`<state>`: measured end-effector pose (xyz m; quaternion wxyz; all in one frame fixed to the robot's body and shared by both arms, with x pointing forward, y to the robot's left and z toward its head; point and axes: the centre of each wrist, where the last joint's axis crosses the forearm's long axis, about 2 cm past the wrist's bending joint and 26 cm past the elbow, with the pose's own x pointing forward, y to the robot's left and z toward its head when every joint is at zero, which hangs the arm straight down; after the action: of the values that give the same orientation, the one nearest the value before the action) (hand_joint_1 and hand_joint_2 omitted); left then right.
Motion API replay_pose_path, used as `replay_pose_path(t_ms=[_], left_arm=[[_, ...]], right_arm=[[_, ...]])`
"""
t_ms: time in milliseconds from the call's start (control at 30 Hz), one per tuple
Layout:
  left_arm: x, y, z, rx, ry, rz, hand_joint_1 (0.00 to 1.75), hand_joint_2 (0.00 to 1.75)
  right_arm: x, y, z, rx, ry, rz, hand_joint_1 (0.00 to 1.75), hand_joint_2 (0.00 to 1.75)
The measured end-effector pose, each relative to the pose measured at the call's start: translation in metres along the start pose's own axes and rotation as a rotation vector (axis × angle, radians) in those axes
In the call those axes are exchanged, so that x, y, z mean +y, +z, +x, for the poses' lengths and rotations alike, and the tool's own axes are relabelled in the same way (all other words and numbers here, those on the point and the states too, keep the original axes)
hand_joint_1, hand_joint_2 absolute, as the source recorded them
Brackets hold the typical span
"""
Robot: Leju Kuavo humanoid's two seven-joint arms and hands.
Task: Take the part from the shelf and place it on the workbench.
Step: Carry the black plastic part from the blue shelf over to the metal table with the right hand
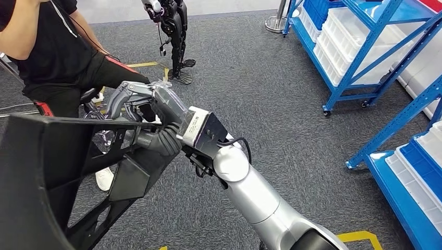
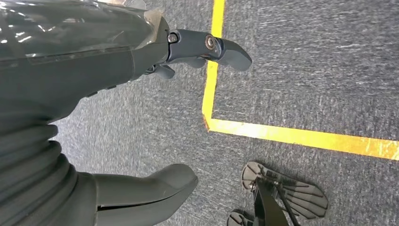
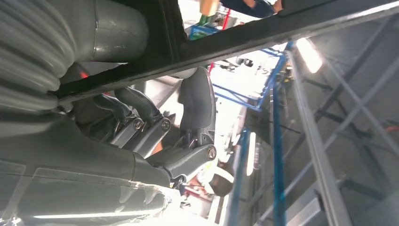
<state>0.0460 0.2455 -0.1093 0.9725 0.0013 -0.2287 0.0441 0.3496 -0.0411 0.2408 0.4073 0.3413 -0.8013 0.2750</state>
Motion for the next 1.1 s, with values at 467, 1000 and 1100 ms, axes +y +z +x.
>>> replay_pose_path(t_ms=[467,1000,1100], left_arm=[[0.001,-0.001,0.003,-0.010,-0.015,-0.027,0.00,1.75],[-0.012,-0.001,0.005,-0.017,-0.056,-0.072,0.00,1.75],[-0.013,-0.001,0.007,-0.024,-0.062,-0.082,0.00,1.75]], right_arm=[[-0.008,-0.005,0.000,0.038,0.063,-0.039,1.75,1.75],[-0.022,-0.011,-0.009,0.132,0.129,-0.076,1.75,1.75],[-0.022,-0.013,-0.008,0.140,0.132,-0.079,1.75,1.75]])
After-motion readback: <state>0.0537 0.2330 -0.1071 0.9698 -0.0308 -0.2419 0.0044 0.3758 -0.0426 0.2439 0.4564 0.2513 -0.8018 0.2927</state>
